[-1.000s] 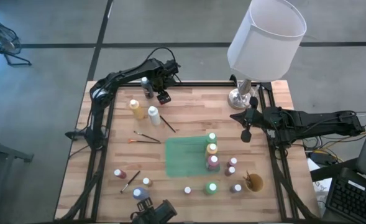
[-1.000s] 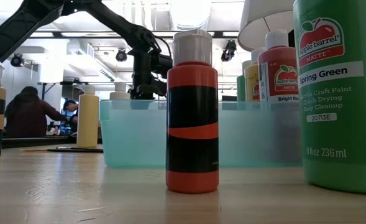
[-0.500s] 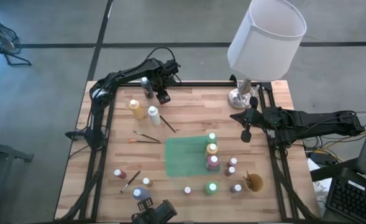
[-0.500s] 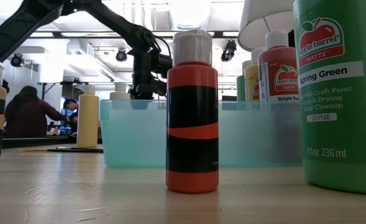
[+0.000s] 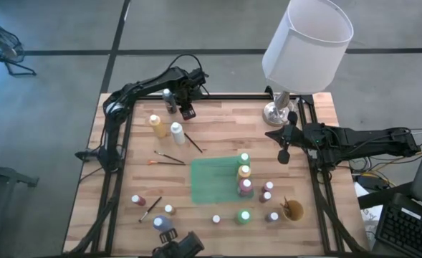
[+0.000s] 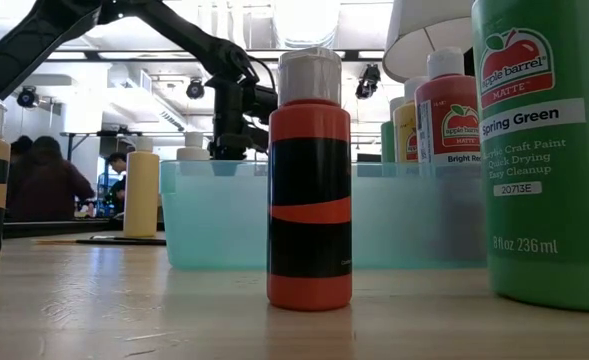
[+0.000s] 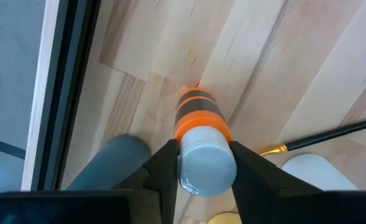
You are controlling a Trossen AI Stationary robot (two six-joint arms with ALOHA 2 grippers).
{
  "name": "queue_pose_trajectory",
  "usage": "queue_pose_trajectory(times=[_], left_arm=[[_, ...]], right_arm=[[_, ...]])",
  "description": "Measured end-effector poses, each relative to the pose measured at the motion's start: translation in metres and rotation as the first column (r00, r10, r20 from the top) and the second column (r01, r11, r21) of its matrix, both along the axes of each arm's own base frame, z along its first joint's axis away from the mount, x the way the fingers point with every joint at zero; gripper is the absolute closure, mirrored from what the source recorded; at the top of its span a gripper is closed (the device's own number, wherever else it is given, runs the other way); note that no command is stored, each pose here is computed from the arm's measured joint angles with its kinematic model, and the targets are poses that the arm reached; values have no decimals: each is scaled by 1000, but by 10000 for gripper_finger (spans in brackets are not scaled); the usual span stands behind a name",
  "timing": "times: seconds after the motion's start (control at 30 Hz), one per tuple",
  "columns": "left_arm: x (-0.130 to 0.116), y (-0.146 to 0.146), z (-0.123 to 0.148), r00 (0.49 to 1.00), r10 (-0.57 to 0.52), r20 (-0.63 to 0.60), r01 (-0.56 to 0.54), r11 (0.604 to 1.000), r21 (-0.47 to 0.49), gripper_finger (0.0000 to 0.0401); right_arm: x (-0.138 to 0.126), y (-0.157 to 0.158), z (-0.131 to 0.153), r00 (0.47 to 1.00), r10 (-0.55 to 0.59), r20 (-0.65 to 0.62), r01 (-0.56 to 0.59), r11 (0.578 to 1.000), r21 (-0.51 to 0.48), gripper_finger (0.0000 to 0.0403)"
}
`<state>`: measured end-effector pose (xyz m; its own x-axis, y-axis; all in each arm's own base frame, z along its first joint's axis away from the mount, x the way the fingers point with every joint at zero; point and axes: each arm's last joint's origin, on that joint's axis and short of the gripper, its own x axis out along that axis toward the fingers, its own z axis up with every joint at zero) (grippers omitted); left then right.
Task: Pick & Place Paint Supplies
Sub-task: Put the orange paint bottle into the green bin
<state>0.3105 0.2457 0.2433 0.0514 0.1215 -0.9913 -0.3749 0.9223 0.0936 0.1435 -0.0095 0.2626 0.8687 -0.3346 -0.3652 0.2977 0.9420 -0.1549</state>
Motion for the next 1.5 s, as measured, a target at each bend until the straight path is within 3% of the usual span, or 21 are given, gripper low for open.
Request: queue_pose_trajectory(times=[0.33, 0.57, 0.93, 1.23, 1.5], left_arm=[[-1, -10, 21, 999, -20, 27, 19, 1000, 20, 281], [15, -29, 41, 990, -68, 123, 69, 998, 1, 281], [52, -90, 78, 946, -227, 230, 222, 974, 46, 281], [65, -144, 111, 893, -362, 269, 355, 932, 76, 281], [74, -182, 115, 840, -462, 284, 454, 886, 96, 274]], right_arm=[[0, 0, -3, 1000, 1, -9, -1, 1000, -1, 394], [0, 0, -5, 1000, 0, -14, 0, 1000, -2, 394], [0, 0, -6, 1000, 1, -17, -1, 1000, -2, 394], [0, 0, -6, 1000, 1, -17, -1, 1000, -3, 394], [0, 0, -6, 1000, 2, -18, -2, 1000, -5, 394]])
